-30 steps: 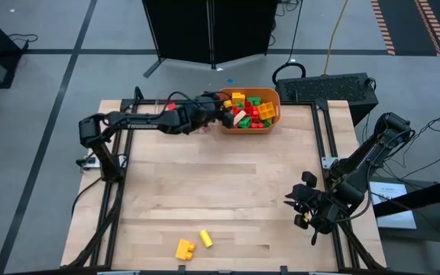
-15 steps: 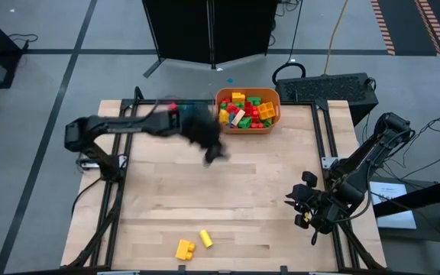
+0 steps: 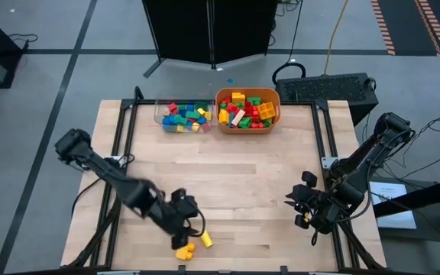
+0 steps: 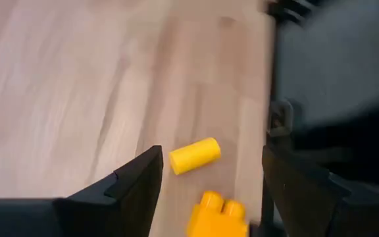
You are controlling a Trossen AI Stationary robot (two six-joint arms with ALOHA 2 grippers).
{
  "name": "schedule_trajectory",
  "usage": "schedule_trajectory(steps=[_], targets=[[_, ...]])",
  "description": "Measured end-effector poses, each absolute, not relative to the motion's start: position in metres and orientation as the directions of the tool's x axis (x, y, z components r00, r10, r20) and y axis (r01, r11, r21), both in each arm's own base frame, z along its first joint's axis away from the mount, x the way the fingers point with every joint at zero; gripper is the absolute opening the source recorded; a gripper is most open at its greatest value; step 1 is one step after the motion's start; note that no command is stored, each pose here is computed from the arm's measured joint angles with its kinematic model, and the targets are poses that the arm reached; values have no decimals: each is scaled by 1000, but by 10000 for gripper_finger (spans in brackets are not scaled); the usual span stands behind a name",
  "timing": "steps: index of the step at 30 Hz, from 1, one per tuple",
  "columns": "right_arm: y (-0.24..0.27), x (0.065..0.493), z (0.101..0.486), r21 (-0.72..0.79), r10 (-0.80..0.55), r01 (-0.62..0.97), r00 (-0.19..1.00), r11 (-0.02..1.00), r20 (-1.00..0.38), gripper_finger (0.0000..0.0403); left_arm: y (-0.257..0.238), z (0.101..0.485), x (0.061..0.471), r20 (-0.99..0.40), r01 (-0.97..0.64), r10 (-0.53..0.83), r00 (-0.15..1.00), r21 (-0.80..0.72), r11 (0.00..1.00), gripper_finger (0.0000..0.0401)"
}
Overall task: Sort blocks by size
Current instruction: Put the big yellow game piece into the orange bin
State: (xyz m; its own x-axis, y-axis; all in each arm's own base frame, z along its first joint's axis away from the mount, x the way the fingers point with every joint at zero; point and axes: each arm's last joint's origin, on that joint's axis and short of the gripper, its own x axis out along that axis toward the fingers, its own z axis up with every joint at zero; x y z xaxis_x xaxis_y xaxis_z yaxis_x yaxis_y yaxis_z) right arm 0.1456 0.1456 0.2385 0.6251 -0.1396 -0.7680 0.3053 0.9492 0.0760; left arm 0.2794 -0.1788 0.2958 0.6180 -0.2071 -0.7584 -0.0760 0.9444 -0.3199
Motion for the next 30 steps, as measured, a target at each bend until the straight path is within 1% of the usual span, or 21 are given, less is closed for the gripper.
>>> schedule_trajectory(steps=[2,5,9,13,16,20,24,26,30], targets=[[146,146,239,80,-137,305,627,949,-767,79,-192,283,280,-774,-254,-150,615,-375,892,262],[147,147,239,94,-128,304,634,948,-762,79,-208,260,283,-813,-462,-135,566,-449,765,262],[148,147,239,107,-119,304,637,947,-762,79,-227,228,286,-869,-618,-166,466,-454,642,262],[148,147,239,126,-106,313,628,941,-771,79,-241,211,282,-896,-703,-183,404,-432,565,262],[148,147,239,134,-98,313,625,940,-774,79,-249,206,277,-901,-754,-184,393,-430,496,262],[150,148,240,152,-87,312,635,938,-768,79,-257,200,270,-914,-799,-176,366,-406,445,262],[150,148,240,158,-82,310,639,937,-765,79,-259,200,265,-921,-847,-170,350,-389,362,262],[150,148,240,158,-82,310,639,937,-765,79,-261,200,264,-919,-856,-175,353,-393,336,262],[150,148,240,159,-81,310,639,937,-764,79,-261,194,265,-926,-870,-162,339,-375,319,262]])
